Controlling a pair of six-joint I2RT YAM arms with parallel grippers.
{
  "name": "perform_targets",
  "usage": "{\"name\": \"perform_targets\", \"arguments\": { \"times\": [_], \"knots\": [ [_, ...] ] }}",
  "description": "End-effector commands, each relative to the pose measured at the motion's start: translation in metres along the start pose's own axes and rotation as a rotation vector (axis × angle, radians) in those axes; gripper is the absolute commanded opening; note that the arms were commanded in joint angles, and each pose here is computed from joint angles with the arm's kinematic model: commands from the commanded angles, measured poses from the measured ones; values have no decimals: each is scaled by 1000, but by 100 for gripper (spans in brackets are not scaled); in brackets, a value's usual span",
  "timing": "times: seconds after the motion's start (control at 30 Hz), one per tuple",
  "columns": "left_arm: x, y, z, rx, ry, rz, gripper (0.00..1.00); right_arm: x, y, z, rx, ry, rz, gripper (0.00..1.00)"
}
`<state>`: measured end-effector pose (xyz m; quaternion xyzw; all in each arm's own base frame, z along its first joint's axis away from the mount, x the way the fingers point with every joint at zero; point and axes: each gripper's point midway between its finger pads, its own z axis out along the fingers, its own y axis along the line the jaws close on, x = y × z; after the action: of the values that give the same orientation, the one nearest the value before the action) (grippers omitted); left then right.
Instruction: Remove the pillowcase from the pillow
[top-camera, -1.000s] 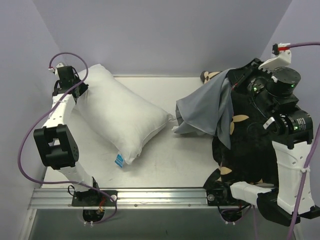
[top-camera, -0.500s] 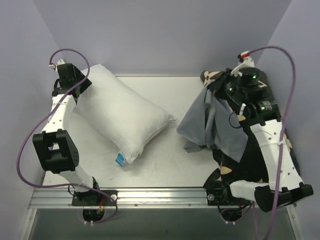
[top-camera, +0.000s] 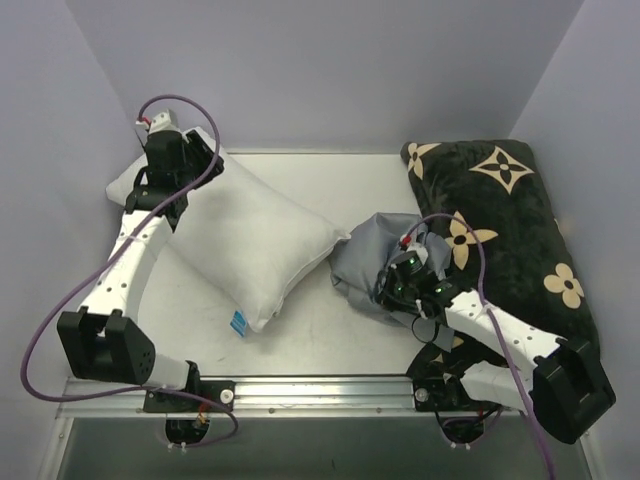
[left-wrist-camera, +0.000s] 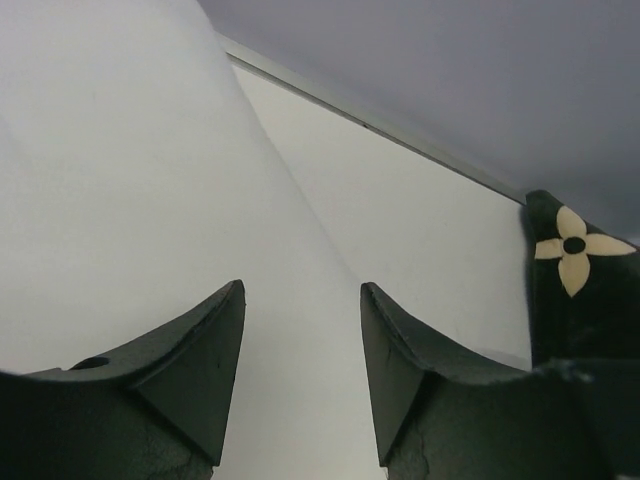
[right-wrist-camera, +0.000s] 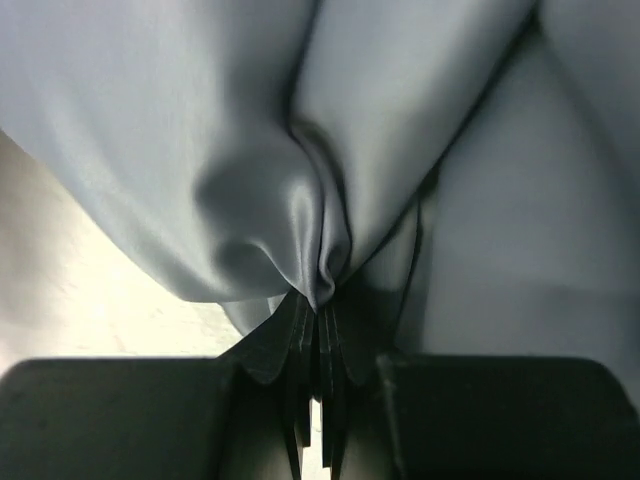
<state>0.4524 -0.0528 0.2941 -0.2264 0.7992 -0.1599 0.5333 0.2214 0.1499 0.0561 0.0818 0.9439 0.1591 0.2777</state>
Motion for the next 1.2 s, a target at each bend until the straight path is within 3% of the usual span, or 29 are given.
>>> {"name": "perform_targets", "arguments": {
  "times": [0.0, 0.1, 0.2, 0.23, 0.3, 0.33, 0.4, 0.43, 0.47, 0.73, 0.87, 1.17],
  "knots": [
    [-4, -25, -27, 68, -51, 51, 58, 6, 3, 20, 40, -82, 12, 0],
    [16, -38, -42, 119, -21, 83, 59, 12, 13, 22, 22, -82, -31, 0],
    [37, -45, -55, 158, 17, 102, 60, 5, 11, 5, 46, -98, -82, 15],
    [48, -43, -58, 160, 40, 118, 60, -10, 22, -10, 12, -143, -82, 29],
    [59, -53, -71, 194, 58, 134, 61, -18, 23, -30, 12, -159, -109, 41],
    [66, -53, -74, 203, 71, 143, 61, -36, 35, -50, -29, -211, -102, 55],
    [72, -59, -86, 227, 77, 159, 62, -42, 34, -68, -27, -219, -132, 66],
    [82, -63, -92, 246, 97, 183, 62, -55, 44, -84, -60, -256, -133, 94],
    [84, -67, -99, 264, 100, 193, 62, -60, 47, -92, -67, -269, -141, 100],
    [128, -97, -155, 411, 158, 373, 64, -117, 55, -155, -65, -483, -139, 100],
    [129, -91, -174, 436, 121, 409, 65, -138, 57, -175, -42, -560, -144, 100],
    [140, -82, -194, 524, 133, 422, 65, -143, 56, -165, -7, -574, -160, 100]
  ]
}}
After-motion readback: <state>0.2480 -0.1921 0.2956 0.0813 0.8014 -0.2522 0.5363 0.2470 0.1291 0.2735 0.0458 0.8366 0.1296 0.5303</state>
